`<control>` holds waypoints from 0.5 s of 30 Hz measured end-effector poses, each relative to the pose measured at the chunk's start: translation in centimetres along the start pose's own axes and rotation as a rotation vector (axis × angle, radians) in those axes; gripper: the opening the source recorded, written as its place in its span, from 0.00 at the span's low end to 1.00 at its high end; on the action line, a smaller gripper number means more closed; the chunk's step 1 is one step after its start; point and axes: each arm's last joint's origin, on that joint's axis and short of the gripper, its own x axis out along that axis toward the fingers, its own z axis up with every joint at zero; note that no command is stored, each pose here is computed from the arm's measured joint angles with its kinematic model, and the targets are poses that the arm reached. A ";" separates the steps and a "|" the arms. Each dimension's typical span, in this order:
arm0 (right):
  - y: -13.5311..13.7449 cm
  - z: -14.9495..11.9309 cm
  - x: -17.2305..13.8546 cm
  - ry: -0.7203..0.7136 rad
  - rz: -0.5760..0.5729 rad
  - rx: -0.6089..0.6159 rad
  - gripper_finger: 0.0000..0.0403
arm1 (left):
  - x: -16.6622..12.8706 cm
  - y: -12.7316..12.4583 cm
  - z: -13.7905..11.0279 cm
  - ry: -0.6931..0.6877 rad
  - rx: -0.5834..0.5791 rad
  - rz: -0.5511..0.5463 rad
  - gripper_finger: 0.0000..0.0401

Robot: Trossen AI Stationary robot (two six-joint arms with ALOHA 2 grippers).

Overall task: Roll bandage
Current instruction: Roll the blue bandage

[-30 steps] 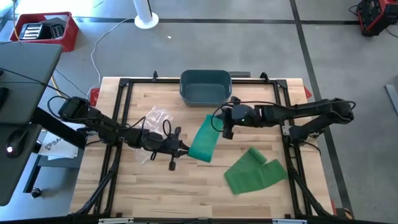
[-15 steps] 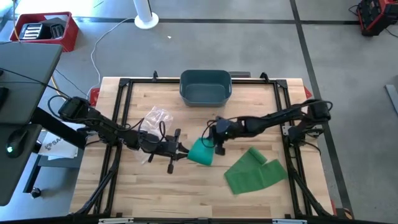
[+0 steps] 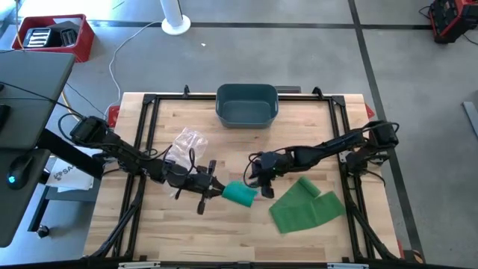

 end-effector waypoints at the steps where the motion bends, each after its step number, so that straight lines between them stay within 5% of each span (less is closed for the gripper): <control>1: 0.4 0.1 -0.2 -0.006 0.016 -0.008 0.32 | -0.1 -0.3 0.0 -0.002 -0.007 -0.010 0.02; 9: 2.1 0.1 -0.3 -0.030 0.016 -0.022 0.35 | -0.2 -1.0 -0.2 0.011 -0.092 -0.029 0.02; 15: 2.1 -0.2 -1.2 0.035 -0.002 0.015 0.35 | 0.0 0.6 -0.9 0.078 -0.095 0.136 0.02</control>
